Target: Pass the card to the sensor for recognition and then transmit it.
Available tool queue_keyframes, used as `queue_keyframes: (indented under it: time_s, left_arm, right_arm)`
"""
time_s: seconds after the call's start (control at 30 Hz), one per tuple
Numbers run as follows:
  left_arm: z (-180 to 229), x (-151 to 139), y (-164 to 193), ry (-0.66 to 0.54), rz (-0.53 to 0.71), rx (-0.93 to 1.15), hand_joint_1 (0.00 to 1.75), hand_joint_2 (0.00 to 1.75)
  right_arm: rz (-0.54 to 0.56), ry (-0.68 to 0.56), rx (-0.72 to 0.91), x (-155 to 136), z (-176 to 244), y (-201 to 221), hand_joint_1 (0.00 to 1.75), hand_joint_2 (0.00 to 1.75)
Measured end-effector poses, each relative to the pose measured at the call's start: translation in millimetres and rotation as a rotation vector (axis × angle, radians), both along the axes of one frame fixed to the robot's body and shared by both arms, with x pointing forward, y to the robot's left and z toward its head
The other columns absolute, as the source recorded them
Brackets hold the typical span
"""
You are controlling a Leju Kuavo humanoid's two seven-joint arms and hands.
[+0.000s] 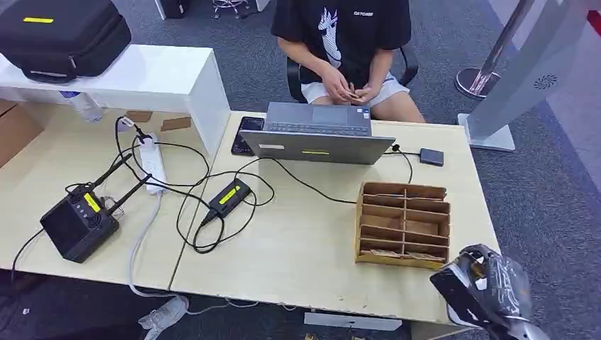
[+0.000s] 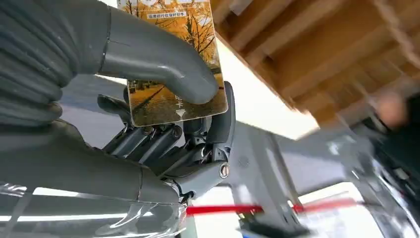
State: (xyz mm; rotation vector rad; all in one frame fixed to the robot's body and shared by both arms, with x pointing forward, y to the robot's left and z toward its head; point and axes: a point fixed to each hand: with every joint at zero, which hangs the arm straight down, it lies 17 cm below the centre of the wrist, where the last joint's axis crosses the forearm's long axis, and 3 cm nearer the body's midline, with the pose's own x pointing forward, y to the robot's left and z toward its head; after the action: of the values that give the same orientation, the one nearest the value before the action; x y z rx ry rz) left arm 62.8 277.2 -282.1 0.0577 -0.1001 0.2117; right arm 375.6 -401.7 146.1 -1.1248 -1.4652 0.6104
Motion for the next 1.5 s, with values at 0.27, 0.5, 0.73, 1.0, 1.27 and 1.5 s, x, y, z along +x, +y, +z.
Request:
queue_keyframes:
  time_s: [0.27, 0.5, 0.73, 1.0, 1.27, 1.5]
  left_arm:
    - [0, 0, -1, 0.000, -0.016, -0.005, 0.00, 1.75]
    - [2, 10, -4, -0.014, -0.088, -0.019, 0.00, 1.75]
    - [3, 14, 3, -0.018, -0.203, -0.010, 0.00, 1.75]
    - [2, 11, 6, -0.012, -0.238, -0.007, 0.00, 1.75]
    - [2, 11, 7, -0.011, -0.246, -0.004, 0.00, 1.75]
    - [2, 10, 7, -0.010, -0.247, -0.004, 0.00, 1.75]
  right_arm:
    - [0.183, -0.159, 0.038, 27, 72, 42, 1.75, 1.75]
    - [0.371, -0.138, 0.096, 137, 129, 115, 1.75, 1.75]
    - [0.478, 0.108, 0.237, 263, 200, 203, 1.75, 1.75]
    - [0.381, 0.124, 0.192, 298, 264, 212, 1.75, 1.75]
    - [0.387, 0.141, 0.157, 300, 263, 230, 1.75, 1.75]
    - [0.388, 0.161, 0.145, 300, 254, 235, 1.75, 1.75]
